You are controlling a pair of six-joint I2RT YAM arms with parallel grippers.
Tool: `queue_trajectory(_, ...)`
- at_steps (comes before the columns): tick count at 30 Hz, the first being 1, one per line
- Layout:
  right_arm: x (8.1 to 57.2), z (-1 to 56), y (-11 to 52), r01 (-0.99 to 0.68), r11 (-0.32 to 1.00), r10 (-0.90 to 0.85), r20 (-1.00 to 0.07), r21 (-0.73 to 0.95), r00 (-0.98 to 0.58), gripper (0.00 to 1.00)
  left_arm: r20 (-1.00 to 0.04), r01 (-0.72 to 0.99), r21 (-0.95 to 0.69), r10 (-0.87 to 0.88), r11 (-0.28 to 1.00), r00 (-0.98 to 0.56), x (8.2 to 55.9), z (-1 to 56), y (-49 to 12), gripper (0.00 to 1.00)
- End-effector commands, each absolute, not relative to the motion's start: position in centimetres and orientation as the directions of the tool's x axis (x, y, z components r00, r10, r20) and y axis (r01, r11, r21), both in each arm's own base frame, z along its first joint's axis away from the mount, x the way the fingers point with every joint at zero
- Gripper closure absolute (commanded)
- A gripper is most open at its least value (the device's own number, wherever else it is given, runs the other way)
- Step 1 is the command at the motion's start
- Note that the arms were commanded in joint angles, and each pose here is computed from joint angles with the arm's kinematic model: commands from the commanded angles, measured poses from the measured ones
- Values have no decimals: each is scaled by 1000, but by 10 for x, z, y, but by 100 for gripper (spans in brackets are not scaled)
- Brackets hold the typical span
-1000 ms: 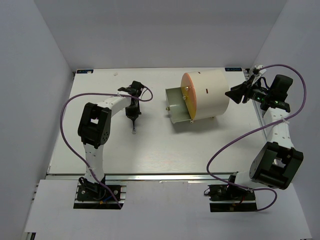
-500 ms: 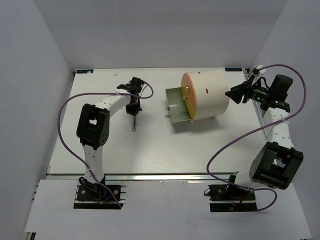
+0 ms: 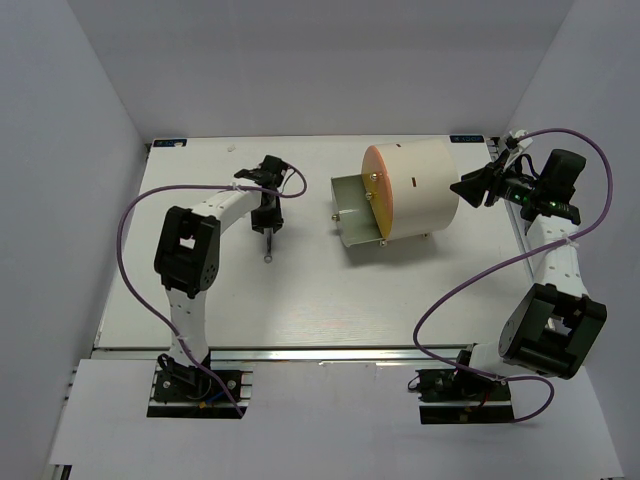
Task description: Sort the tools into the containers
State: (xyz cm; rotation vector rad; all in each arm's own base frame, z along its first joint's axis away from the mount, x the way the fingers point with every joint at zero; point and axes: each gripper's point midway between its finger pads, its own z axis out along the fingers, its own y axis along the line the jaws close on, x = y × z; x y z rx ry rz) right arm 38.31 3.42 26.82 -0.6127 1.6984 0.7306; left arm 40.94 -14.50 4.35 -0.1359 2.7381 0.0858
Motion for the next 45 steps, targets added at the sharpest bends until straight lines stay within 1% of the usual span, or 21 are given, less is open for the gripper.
queue_trajectory(1, 382, 269, 33, -735, 663, -29, -976, 141, -214, 45, -401, -102, 27, -83, 994, -912, 417, 45, -149, 56)
queue_trajectory(6, 381, 269, 34, -734, 664, -29, -975, 145, -219, 45, -386, -94, 40, -71, 995, -920, 422, 35, -150, 55)
queue_trajectory(9, 381, 268, 33, -733, 665, -30, -975, 144, -219, 45, -362, -82, 49, -59, 995, -930, 420, 25, -150, 62)
queue_trajectory(10, 381, 269, 33, -732, 666, -32, -976, 141, -217, 45, -360, -77, 50, -54, 996, -931, 420, 22, -151, 66)
queue_trajectory(12, 381, 268, 33, -731, 667, -33, -975, 142, -219, 45, -336, -73, 58, -49, 996, -940, 413, 12, -149, 68)
queue_trajectory(14, 381, 269, 33, -731, 668, -33, -975, 141, -218, 45, -326, -73, 68, -47, 995, -944, 409, 5, -146, 79)
queue_trajectory(17, 381, 269, 33, -732, 667, -33, -975, 141, -218, 45, -299, -74, 98, -42, 992, -953, 395, -9, -138, 100)
queue_trajectory(21, 382, 268, 33, -731, 668, -33, -975, 142, -220, 45, -322, -79, 87, -46, 993, -946, 395, -2, -137, 100)
queue_trajectory(23, 382, 270, 33, -731, 668, -35, -976, 136, -214, 45, -354, -83, 72, -53, 994, -934, 401, 10, -139, 100)
queue_trajectory(24, 382, 270, 32, -730, 669, -36, -976, 136, -215, 45, -386, -86, 58, -58, 995, -921, 408, 24, -142, 100)
queue_trajectory(28, 382, 267, 33, -731, 666, -27, -974, 151, -226, 45, -437, -94, 38, -68, 995, -897, 421, 53, -145, 100)
queue_trajectory(38, 381, 267, 34, -732, 665, -29, -974, 147, -223, 45, -468, -98, 15, -79, 995, -880, 430, 73, -150, 100)
queue_trajectory(45, 381, 267, 34, -733, 664, -28, -974, 149, -223, 45, -472, -98, 16, -78, 995, -878, 430, 77, -149, 100)
